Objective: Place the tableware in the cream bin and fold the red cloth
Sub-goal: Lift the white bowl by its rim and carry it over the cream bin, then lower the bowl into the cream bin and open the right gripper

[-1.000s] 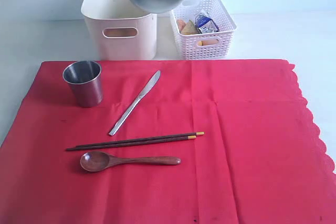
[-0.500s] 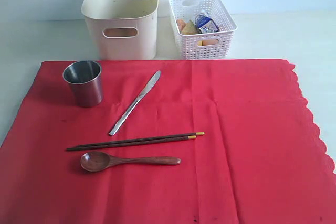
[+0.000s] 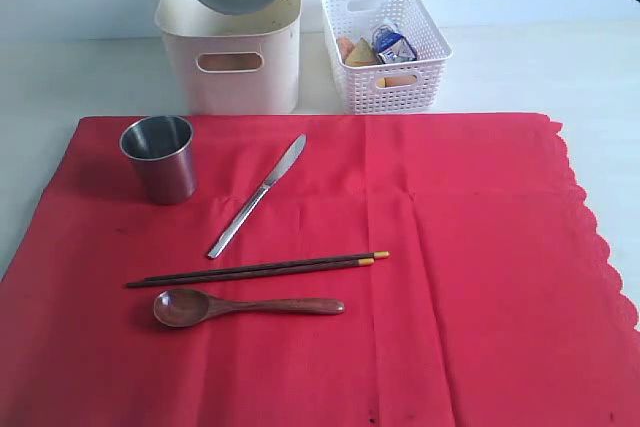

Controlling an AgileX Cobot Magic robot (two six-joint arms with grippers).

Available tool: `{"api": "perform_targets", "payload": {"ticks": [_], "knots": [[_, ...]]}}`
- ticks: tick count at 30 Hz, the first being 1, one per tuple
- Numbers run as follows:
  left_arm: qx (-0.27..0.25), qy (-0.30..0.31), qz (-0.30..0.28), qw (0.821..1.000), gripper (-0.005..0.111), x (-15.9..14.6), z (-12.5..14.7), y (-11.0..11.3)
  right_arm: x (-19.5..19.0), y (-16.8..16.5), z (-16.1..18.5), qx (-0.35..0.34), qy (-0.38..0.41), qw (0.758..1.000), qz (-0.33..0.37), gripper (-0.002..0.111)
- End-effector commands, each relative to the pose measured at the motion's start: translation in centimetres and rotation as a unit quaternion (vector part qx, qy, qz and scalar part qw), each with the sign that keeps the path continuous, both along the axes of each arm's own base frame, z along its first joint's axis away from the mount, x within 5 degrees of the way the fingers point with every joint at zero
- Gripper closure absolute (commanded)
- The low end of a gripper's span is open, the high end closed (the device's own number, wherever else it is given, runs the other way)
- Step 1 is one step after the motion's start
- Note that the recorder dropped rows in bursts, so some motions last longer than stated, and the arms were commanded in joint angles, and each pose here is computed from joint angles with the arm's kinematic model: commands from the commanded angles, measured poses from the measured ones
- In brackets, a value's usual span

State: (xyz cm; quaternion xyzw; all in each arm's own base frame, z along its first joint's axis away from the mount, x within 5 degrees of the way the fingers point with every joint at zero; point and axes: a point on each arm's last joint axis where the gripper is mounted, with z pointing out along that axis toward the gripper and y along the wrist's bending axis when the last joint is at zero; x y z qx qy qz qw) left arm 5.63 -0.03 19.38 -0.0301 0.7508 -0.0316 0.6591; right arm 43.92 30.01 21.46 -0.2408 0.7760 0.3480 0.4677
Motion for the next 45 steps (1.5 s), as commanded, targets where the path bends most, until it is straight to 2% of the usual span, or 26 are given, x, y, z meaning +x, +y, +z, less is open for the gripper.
{"api": "perform_targets", "payload": {"ticks": [1,14,16,17,23,27,29,30,32,34,37,38,39,41,45], "knots": [[-0.003,-0.005,0.000,1.000,0.104,0.0,0.1,0.0,0.3,0.0,0.3,0.007,-0.004,1.000,-0.011,0.108],[-0.003,-0.005,0.000,1.000,0.104,0.0,0.1,0.0,0.4,-0.1,0.3,-0.006,-0.022,1.000,-0.007,0.107],[-0.003,-0.005,0.000,1.000,0.104,0.0,0.1,0.0,0.4,-0.1,0.3,-0.006,-0.022,1.000,-0.007,0.099],[-0.003,-0.005,0.000,1.000,0.104,0.0,0.1,0.0,0.4,-0.1,0.3,-0.006,-0.022,1.000,-0.007,0.090],[-0.003,-0.005,0.000,1.000,0.104,0.0,0.1,0.0,0.4,-0.1,0.3,-0.008,-0.023,1.000,-0.006,0.069],[-0.003,-0.005,0.000,1.000,0.104,0.0,0.1,0.0,0.3,-0.1,0.4,-0.007,-0.024,1.000,-0.006,0.052],[-0.003,-0.005,0.000,1.000,0.104,0.0,0.1,0.0,-0.5,0.2,1.7,-0.012,-0.041,0.998,0.039,0.047],[-0.003,-0.005,0.000,1.000,0.104,0.0,0.1,0.0,-1.3,0.0,3.3,-0.029,-0.060,0.995,0.071,0.047],[-0.003,-0.005,0.000,1.000,0.104,0.0,0.1,0.0,-2.4,-0.8,6.0,-0.061,-0.058,0.994,0.071,0.048],[-0.003,-0.005,0.000,1.000,0.104,0.0,0.1,0.0,-3.3,-2.2,8.2,-0.130,-0.054,0.988,0.060,0.051],[-0.003,-0.005,0.000,1.000,0.104,0.0,0.1,0.0,-5.6,-4.6,10.9,-0.235,-0.027,0.970,0.060,0.062],[-0.003,-0.005,0.000,1.000,0.104,0.0,0.1,0.0,-6.1,-5.0,11.4,-0.251,-0.025,0.965,0.068,0.066],[-0.003,-0.005,0.000,1.000,0.104,0.0,0.1,0.0,-7.1,-5.5,12.1,-0.265,-0.017,0.960,0.084,0.075],[-0.003,-0.005,0.000,1.000,0.104,0.0,0.1,0.0,-8.1,-6.0,12.6,-0.269,-0.010,0.959,0.093,0.085],[-0.003,-0.005,0.000,1.000,0.104,0.0,0.1,0.0,-9.5,-6.6,12.7,-0.266,-0.002,0.959,0.097,0.103]]}}
